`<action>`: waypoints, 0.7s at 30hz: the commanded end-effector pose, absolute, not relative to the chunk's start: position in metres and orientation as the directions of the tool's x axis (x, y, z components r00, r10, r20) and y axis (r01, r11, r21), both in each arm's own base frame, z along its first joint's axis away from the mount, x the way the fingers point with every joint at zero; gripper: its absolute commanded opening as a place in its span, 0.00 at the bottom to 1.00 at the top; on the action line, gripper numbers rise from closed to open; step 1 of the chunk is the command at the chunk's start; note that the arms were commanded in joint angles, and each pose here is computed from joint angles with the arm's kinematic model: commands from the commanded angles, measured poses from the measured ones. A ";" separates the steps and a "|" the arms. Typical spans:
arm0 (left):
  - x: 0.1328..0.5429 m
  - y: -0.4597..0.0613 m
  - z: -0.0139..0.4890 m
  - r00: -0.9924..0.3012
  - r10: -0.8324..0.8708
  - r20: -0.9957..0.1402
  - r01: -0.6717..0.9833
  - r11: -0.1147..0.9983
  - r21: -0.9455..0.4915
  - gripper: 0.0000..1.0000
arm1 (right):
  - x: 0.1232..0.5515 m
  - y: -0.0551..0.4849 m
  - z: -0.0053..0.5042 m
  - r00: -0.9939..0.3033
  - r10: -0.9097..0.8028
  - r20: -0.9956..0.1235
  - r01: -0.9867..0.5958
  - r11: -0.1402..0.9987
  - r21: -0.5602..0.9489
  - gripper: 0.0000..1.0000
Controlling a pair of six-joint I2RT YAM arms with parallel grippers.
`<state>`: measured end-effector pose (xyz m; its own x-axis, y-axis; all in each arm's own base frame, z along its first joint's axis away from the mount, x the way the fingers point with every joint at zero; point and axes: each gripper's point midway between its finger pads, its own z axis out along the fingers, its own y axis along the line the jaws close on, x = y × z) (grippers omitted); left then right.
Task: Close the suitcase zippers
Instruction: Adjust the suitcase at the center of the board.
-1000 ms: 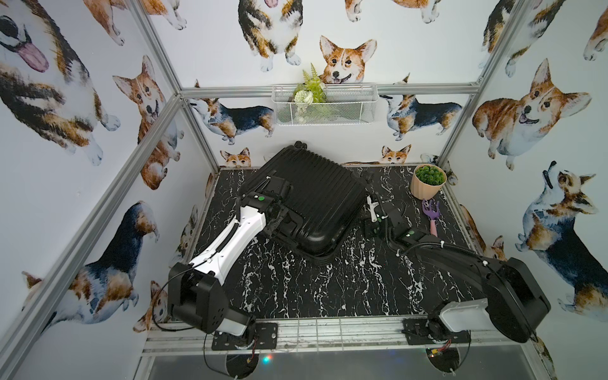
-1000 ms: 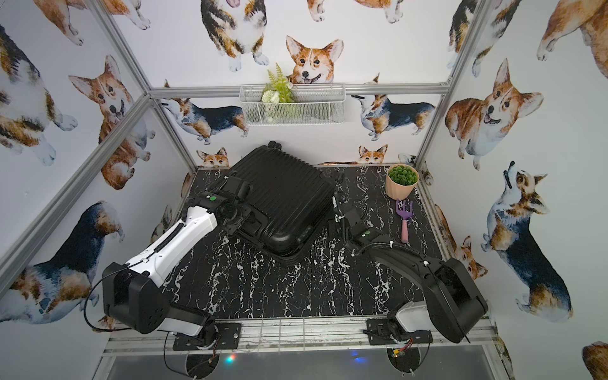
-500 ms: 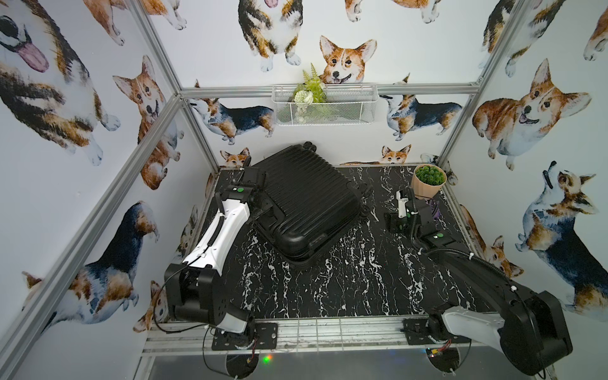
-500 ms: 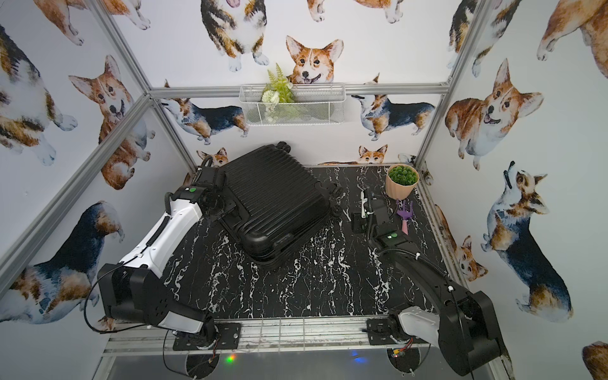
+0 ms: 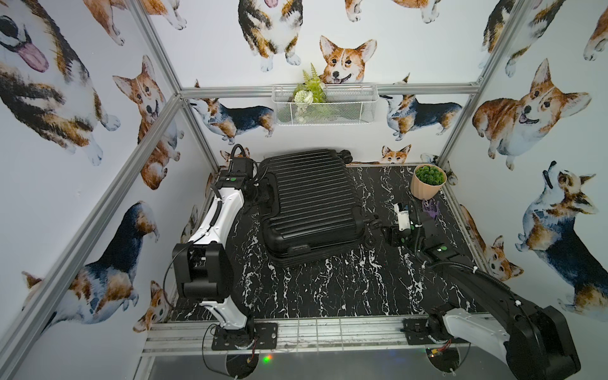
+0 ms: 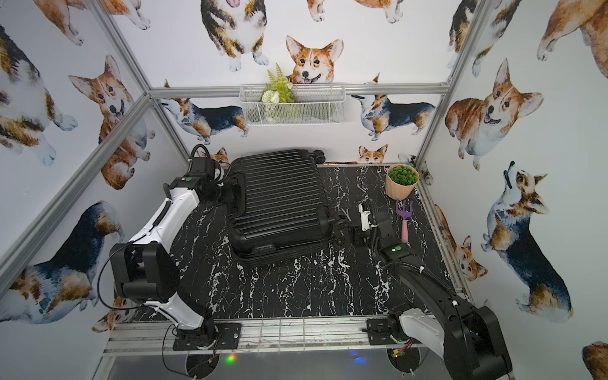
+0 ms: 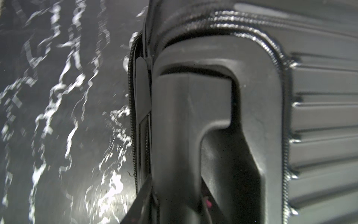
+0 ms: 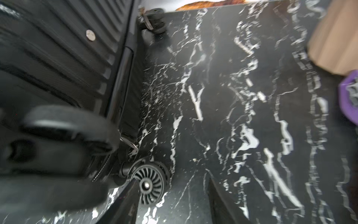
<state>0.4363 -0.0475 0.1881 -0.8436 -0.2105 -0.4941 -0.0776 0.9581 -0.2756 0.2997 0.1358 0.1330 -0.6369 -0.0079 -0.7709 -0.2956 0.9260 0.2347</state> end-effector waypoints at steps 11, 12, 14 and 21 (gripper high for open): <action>0.489 -0.055 0.209 -0.824 -0.075 -0.562 0.164 0.918 -0.362 0.23 | 0.282 0.192 0.133 -0.528 0.003 -0.849 -0.593 0.715 0.371 0.49; 0.490 -0.055 0.208 -0.828 -0.067 -0.557 0.169 0.918 -0.360 0.23 | 0.281 0.196 0.124 -0.541 -0.017 -0.841 -0.604 0.703 0.375 0.49; 0.493 -0.054 0.207 -0.831 -0.055 -0.553 0.176 0.918 -0.356 0.23 | 0.282 0.201 0.120 -0.534 -0.033 -0.845 -0.624 0.690 0.368 0.47; 0.503 -0.060 0.205 -0.839 -0.029 -0.543 0.213 0.901 -0.378 0.23 | 0.285 0.227 0.113 -0.456 -0.094 -0.885 -0.718 0.626 0.304 0.42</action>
<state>0.4931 -0.0419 0.1875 -0.8682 -0.0440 -0.4943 0.1226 0.9461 -0.2996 0.2769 0.2098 0.0913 -0.5805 -0.0864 -0.8097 -0.6235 0.6867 0.3738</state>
